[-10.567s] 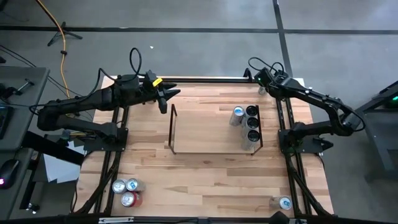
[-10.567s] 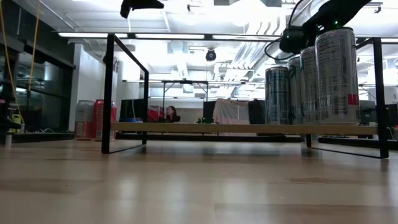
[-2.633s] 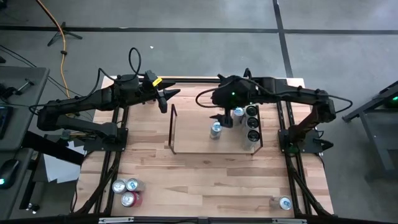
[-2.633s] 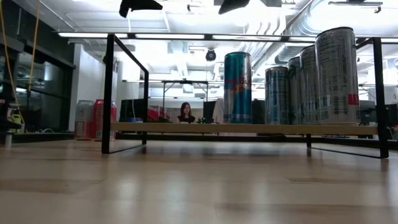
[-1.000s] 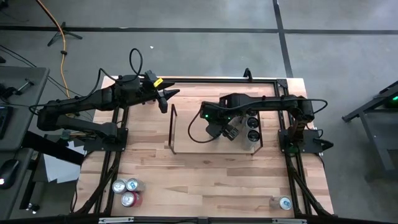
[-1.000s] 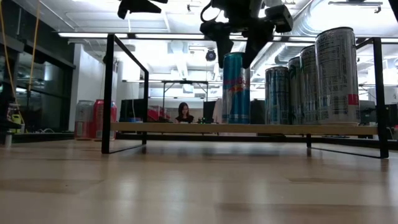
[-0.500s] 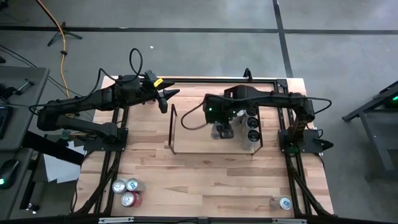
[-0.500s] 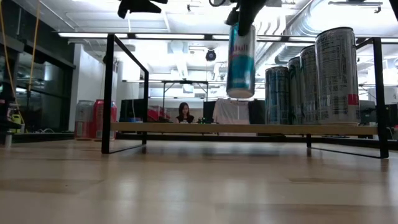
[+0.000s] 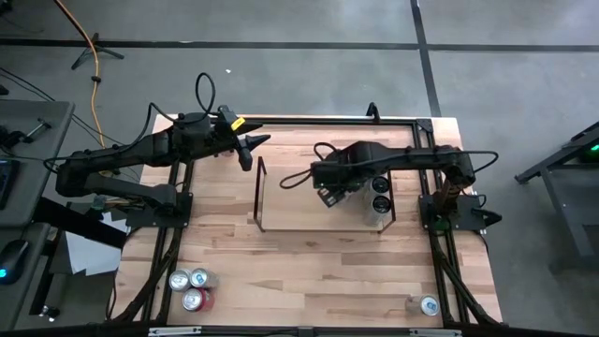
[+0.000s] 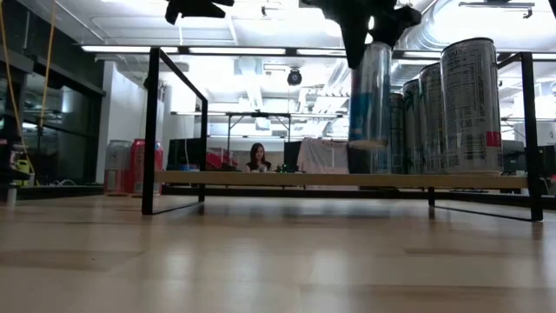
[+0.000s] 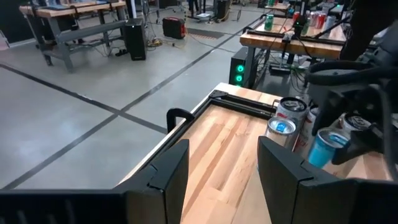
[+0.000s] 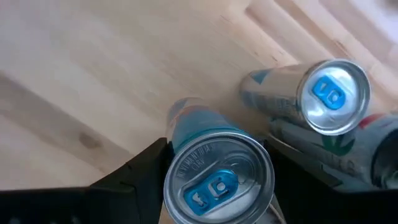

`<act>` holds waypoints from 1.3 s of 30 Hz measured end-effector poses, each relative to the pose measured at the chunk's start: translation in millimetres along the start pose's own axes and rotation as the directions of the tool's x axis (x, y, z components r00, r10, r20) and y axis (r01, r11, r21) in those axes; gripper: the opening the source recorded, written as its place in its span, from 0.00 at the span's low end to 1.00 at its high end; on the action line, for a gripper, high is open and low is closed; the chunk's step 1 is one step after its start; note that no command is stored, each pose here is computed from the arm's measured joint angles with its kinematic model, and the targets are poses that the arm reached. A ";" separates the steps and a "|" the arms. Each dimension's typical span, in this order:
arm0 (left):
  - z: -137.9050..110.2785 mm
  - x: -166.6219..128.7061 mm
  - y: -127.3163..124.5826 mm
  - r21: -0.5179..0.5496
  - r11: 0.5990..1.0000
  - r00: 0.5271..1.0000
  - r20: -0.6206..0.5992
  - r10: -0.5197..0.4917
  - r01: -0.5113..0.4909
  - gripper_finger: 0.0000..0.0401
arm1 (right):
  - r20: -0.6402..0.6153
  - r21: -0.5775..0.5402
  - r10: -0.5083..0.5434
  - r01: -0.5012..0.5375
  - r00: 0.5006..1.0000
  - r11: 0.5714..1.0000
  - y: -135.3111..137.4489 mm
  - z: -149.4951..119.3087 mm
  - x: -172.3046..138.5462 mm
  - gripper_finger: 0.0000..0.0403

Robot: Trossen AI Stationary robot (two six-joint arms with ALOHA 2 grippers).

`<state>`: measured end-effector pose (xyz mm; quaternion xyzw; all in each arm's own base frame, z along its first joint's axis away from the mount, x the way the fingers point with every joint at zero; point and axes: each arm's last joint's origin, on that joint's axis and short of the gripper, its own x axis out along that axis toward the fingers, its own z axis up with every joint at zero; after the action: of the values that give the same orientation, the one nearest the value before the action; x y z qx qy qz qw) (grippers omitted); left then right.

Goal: Place canned beverage on shelf
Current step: Put the blue soda can on the shelf aligned with the other blue soda can

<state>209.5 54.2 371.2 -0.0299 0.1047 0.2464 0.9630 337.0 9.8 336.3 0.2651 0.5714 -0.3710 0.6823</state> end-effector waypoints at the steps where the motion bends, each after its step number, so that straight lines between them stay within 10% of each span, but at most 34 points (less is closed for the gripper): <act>1: 0.0 0.0 0.0 0.009 1.000 1.000 0.000 0.000 0.000 0.37 | -0.005 0.016 -0.001 0.001 1.000 1.000 0.4 -0.3 2.2 0.57; 32: 0.1 0.0 0.0 0.019 1.000 1.000 0.000 -0.001 0.001 0.37 | 0.034 -0.014 0.066 -0.065 0.997 0.998 15.6 0.7 41.8 0.62; 39: 0.0 0.0 0.0 0.018 1.000 1.000 0.000 0.000 0.000 0.37 | 0.034 -0.027 0.063 -0.062 0.997 0.998 16.3 0.9 43.1 0.76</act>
<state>209.5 54.2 371.1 -0.0211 0.1071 0.2453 0.9633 353.7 9.8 293.3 0.2673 0.5556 -0.3465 0.7070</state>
